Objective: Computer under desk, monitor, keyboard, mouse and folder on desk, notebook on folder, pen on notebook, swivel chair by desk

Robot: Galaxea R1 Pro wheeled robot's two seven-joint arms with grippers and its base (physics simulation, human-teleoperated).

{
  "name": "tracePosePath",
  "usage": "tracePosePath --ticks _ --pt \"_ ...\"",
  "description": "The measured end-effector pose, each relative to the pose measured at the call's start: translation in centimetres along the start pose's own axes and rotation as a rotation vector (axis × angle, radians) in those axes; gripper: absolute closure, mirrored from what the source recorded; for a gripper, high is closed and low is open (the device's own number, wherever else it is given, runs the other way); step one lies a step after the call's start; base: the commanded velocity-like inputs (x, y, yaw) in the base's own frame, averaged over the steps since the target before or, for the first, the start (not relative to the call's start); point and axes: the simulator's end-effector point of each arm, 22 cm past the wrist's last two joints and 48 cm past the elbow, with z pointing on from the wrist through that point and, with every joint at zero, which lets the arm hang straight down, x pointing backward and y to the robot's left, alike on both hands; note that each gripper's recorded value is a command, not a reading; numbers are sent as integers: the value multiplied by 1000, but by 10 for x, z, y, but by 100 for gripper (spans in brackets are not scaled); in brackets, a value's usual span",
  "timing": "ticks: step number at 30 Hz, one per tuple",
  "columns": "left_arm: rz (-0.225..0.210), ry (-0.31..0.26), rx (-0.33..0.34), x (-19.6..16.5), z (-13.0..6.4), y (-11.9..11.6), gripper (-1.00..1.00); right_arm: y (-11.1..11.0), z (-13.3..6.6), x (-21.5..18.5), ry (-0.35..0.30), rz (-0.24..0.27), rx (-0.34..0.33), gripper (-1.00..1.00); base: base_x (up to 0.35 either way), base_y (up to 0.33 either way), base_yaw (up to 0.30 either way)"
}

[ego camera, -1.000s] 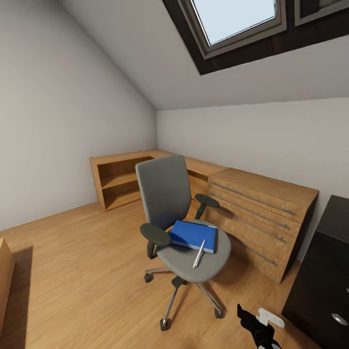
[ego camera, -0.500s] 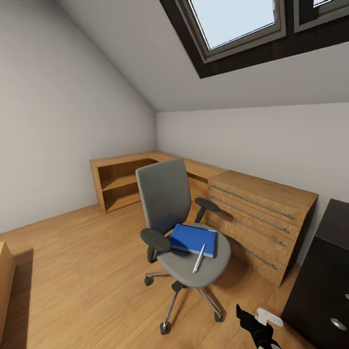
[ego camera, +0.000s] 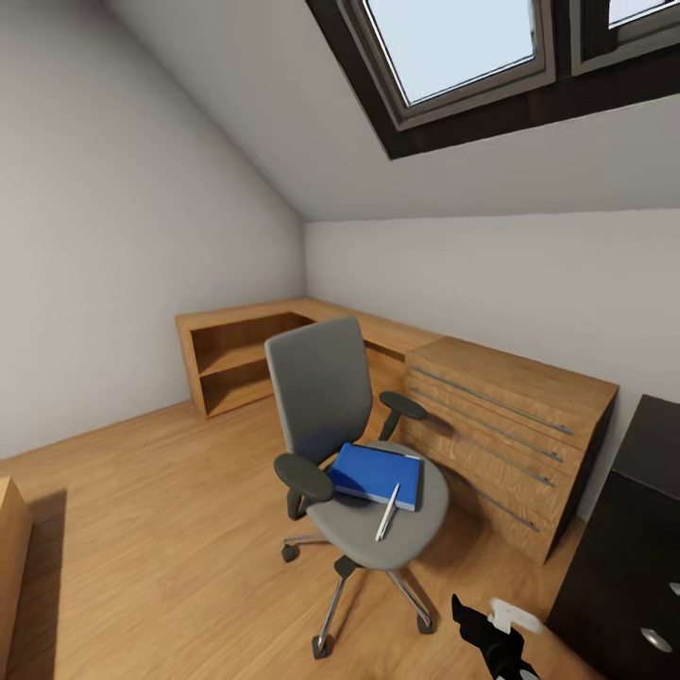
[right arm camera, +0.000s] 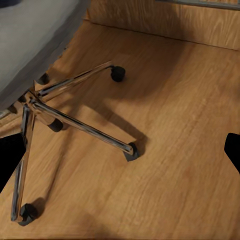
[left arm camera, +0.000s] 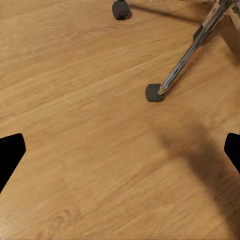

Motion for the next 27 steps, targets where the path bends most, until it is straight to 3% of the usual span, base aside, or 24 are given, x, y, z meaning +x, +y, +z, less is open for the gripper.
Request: tracePosePath --ticks 8,19,27 --pt "-1 6 -2 -9 -10 -2 -100 18 -8 -8 7 5 -17 -100 0 0 0" --pt "-1 8 -3 -24 -23 -6 -100 26 -18 -24 8 12 -17 -100 0 0 -1" --pt "2 3 -3 -38 -32 -9 -100 44 -27 -38 -10 14 -34 -100 0 0 -165"
